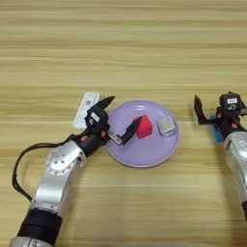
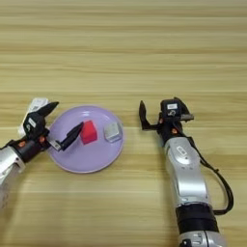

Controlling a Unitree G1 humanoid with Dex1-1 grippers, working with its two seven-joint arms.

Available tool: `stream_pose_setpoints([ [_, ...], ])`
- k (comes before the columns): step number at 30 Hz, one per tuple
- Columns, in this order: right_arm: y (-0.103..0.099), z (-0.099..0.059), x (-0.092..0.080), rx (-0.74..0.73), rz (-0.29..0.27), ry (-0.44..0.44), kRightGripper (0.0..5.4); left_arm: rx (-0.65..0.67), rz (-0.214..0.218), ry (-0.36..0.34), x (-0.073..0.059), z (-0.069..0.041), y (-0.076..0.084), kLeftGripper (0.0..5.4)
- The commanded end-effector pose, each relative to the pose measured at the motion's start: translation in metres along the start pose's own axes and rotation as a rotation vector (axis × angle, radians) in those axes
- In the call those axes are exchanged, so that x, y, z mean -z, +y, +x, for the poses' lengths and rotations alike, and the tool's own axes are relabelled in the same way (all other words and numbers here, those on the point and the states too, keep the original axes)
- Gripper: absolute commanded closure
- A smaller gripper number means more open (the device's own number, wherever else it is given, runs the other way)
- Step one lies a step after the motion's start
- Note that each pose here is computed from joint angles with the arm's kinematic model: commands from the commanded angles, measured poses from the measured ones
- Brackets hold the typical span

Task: Move the objects on the table

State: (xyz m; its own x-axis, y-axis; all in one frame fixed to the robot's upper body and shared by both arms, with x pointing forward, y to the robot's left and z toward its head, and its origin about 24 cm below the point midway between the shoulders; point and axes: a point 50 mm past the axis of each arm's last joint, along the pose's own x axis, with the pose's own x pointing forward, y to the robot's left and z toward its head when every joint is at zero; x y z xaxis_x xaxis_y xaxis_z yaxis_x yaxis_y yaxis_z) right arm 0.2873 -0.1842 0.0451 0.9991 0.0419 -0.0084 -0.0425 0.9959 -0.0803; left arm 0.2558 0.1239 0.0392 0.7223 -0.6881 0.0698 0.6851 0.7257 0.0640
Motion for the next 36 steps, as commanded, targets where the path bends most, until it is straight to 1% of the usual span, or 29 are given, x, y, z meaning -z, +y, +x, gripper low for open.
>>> stream_pose_setpoints([
  [1, -0.003, 0.004, -0.006, 0.028, 0.007, -0.024, 0.00, 0.059, -0.002, 0.037, 0.006, 0.008, -0.004, 0.00],
  [5, -0.004, 0.004, -0.008, 0.035, 0.007, -0.030, 0.00, 0.125, -0.019, 0.067, 0.016, 0.013, -0.016, 0.00],
  [14, -0.004, 0.003, -0.008, 0.034, 0.006, -0.032, 0.00, 0.165, -0.044, 0.119, 0.034, 0.017, -0.028, 0.00],
  [17, -0.004, 0.003, -0.009, 0.034, 0.006, -0.032, 0.00, 0.164, -0.051, 0.129, 0.038, 0.018, -0.030, 0.00],
  [23, -0.004, 0.002, -0.009, 0.033, 0.004, -0.034, 0.00, 0.139, -0.069, 0.154, 0.048, 0.021, -0.027, 0.00],
  [27, -0.003, 0.002, -0.009, 0.033, 0.003, -0.035, 0.00, 0.124, -0.071, 0.157, 0.050, 0.022, -0.025, 0.00],
  [36, -0.003, 0.002, -0.009, 0.031, 0.003, -0.035, 0.00, 0.116, -0.066, 0.148, 0.050, 0.023, -0.024, 0.00],
])
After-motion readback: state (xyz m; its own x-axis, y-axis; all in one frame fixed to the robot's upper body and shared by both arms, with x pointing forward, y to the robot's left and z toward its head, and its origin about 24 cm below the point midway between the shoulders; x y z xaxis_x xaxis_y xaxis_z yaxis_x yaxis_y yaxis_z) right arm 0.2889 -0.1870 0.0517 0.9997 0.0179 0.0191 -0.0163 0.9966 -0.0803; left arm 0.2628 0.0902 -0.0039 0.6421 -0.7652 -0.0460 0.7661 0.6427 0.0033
